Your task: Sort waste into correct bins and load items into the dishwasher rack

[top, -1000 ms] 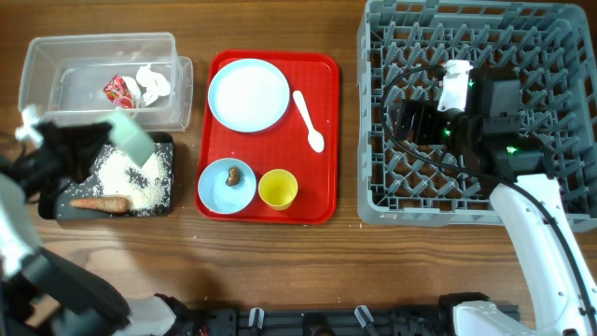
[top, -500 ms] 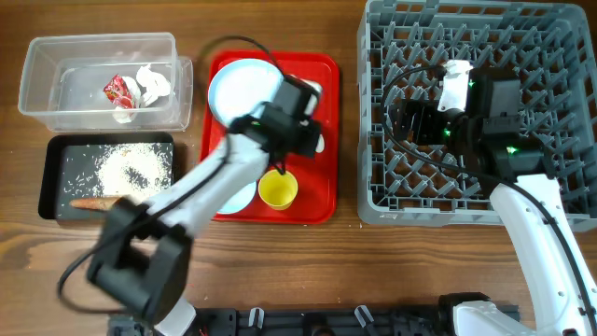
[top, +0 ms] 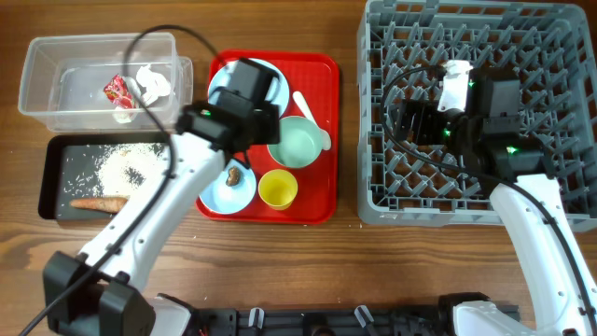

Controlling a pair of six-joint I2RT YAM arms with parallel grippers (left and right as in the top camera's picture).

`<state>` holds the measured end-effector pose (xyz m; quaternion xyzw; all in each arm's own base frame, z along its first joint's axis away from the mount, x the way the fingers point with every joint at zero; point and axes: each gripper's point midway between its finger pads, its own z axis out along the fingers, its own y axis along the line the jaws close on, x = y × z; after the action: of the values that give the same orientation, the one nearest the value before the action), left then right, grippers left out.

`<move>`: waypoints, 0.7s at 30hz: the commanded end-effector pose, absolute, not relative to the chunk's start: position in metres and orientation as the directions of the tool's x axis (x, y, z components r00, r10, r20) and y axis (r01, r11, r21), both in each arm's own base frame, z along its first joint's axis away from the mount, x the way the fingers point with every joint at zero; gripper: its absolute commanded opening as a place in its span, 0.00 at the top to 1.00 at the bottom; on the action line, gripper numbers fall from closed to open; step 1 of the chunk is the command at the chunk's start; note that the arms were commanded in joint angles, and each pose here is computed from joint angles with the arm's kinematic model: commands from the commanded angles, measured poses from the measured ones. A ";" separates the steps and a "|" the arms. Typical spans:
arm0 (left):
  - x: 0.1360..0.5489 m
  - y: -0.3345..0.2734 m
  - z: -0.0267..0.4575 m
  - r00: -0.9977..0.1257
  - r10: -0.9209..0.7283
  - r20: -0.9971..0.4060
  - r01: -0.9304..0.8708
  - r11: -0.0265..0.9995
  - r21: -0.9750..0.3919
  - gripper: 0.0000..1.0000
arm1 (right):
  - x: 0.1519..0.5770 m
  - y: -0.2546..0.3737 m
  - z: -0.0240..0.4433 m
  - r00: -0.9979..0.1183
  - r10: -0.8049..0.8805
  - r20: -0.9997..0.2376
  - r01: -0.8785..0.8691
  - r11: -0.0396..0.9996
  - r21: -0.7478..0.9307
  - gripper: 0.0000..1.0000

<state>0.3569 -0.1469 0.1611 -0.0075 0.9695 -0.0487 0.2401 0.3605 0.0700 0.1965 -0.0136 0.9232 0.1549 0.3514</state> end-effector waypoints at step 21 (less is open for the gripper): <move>0.319 -0.122 0.059 -0.962 -0.269 -0.052 -0.269 0.963 -0.016 0.96 | 0.363 0.073 0.188 -0.776 0.093 -0.624 -0.126 0.946 0.298 0.00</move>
<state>0.3180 -0.1215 0.0381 -0.1283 0.9912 0.0155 0.0294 0.3614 0.0701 0.1880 -0.0119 0.9280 0.1541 0.3389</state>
